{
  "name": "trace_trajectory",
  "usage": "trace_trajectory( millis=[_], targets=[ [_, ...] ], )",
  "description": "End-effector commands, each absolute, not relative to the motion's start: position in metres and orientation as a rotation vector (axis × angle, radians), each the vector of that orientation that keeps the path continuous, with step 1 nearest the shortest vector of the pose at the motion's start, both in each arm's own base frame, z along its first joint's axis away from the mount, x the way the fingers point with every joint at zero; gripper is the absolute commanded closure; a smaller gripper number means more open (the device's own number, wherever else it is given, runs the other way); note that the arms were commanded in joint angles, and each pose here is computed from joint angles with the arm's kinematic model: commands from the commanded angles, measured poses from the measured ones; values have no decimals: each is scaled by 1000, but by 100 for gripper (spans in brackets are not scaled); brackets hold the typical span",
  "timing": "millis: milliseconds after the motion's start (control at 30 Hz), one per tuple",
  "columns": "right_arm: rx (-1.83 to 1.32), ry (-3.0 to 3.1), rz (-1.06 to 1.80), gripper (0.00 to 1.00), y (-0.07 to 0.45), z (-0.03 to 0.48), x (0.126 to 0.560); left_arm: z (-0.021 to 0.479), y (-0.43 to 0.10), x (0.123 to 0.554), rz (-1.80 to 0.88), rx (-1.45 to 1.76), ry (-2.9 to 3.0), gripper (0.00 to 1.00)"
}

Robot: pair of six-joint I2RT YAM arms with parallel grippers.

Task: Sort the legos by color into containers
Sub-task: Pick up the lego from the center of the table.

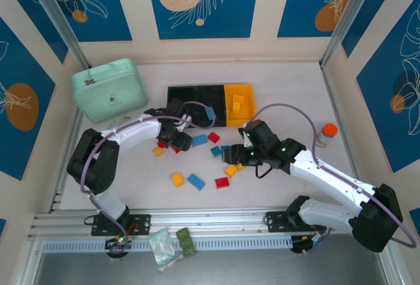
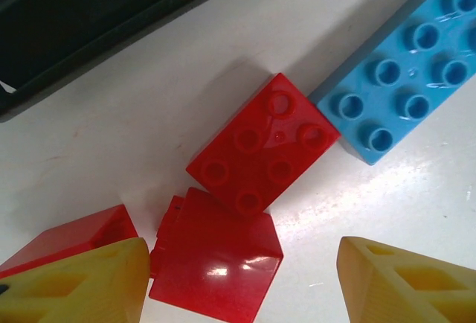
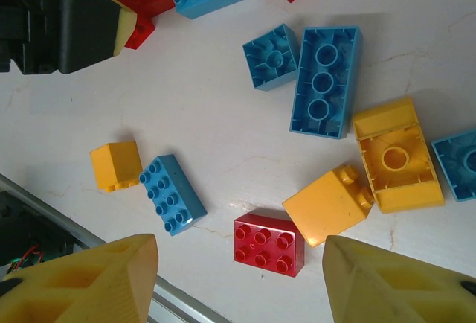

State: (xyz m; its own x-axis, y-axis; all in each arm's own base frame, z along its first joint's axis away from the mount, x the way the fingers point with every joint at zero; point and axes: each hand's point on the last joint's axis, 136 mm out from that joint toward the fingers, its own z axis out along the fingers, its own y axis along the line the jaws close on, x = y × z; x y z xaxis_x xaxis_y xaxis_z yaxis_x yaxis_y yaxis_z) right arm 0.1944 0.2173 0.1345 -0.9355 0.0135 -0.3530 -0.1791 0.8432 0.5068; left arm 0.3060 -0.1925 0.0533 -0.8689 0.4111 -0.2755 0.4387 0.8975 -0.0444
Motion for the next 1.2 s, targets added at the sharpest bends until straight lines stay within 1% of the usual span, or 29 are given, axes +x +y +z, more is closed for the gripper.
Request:
trace_trajectory(
  millis=[0, 100, 300, 333, 400, 433, 500, 533, 767, 1167],
  targets=[
    [-136, 2658, 797, 39, 220, 140, 194, 39, -184, 306, -100, 639, 2841, 35],
    [-134, 2655, 798, 39, 219, 139, 193, 34, -184, 303, -98, 645, 2862, 39],
    [-122, 2648, 792, 40, 216, 138, 193, 28, -182, 299, -94, 649, 2888, 55],
    [-122, 2648, 794, 40, 217, 138, 193, 28, -182, 298, -97, 650, 2893, 57],
    [-121, 2646, 797, 40, 217, 137, 194, 26, -181, 296, -89, 651, 2904, 57],
    [-122, 2648, 800, 39, 218, 137, 193, 26, -181, 295, -87, 651, 2905, 59],
    [-121, 2647, 803, 40, 218, 136, 193, 26, -180, 294, -87, 655, 2909, 67],
    [-121, 2647, 803, 40, 218, 136, 193, 27, -180, 293, -83, 656, 2909, 69],
    [-116, 2647, 803, 40, 218, 135, 194, 41, -180, 291, -110, 618, 2895, 75],
    [-152, 2624, 834, 40, 232, 143, 204, 102, -187, 299, -216, 508, 2789, 76]
  ],
)
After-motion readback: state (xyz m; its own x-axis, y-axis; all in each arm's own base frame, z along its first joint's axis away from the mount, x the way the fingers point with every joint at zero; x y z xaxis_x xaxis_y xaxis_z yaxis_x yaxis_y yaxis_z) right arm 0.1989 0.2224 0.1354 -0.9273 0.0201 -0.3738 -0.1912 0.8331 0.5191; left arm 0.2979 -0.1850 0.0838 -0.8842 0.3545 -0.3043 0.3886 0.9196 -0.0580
